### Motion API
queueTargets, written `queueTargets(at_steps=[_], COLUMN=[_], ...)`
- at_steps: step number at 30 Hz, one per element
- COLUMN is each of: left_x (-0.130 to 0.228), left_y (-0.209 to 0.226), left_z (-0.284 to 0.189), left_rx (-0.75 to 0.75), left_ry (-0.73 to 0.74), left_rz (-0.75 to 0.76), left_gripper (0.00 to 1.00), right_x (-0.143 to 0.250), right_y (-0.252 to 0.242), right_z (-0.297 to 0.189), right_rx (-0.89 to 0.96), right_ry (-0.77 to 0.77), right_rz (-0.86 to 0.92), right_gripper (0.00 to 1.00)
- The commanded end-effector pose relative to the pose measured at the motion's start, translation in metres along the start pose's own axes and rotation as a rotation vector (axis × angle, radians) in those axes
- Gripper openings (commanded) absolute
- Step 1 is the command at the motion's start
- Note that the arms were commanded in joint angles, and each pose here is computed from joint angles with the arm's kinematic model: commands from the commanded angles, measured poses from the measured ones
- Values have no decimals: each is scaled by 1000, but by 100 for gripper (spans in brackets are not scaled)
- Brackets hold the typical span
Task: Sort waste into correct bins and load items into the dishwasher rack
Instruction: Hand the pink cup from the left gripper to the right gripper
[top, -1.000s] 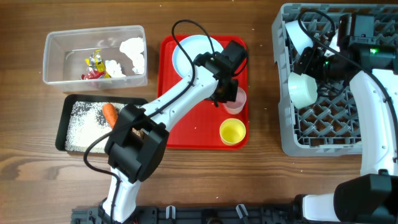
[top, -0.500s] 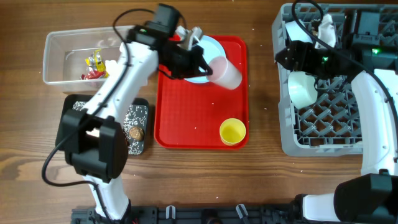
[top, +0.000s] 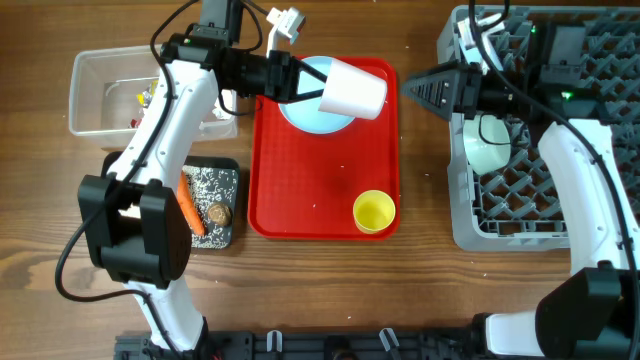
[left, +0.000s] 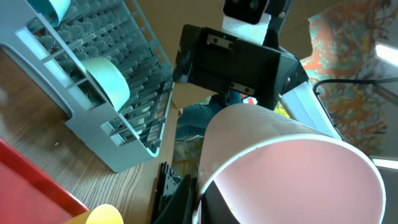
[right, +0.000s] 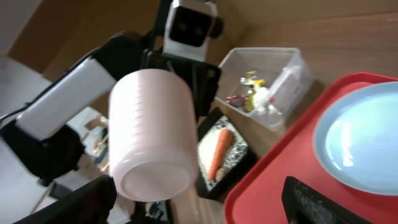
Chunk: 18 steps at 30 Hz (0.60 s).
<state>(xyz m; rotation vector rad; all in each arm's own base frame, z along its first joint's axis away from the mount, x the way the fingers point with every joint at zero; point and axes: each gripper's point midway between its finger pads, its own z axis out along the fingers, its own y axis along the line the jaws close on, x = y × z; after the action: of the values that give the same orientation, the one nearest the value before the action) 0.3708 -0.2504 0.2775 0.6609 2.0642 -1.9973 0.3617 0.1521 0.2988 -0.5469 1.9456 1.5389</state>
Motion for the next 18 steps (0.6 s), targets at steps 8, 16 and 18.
queueTargets(at_steps=[8, 16, 18], left_x=[-1, -1, -1], left_y=[-6, -6, -6], left_z=[-2, -2, -2], left_rx=[-3, -3, -3], left_ry=[-5, -5, -4], left_rz=[53, 53, 54], left_gripper=[4, 4, 4], right_x=[12, 14, 13], right_y=[36, 35, 36], right_z=[64, 71, 71], right_rx=[-62, -38, -38], right_ry=[99, 104, 102], right_rz=[-18, -2, 3], right_gripper=[78, 49, 48])
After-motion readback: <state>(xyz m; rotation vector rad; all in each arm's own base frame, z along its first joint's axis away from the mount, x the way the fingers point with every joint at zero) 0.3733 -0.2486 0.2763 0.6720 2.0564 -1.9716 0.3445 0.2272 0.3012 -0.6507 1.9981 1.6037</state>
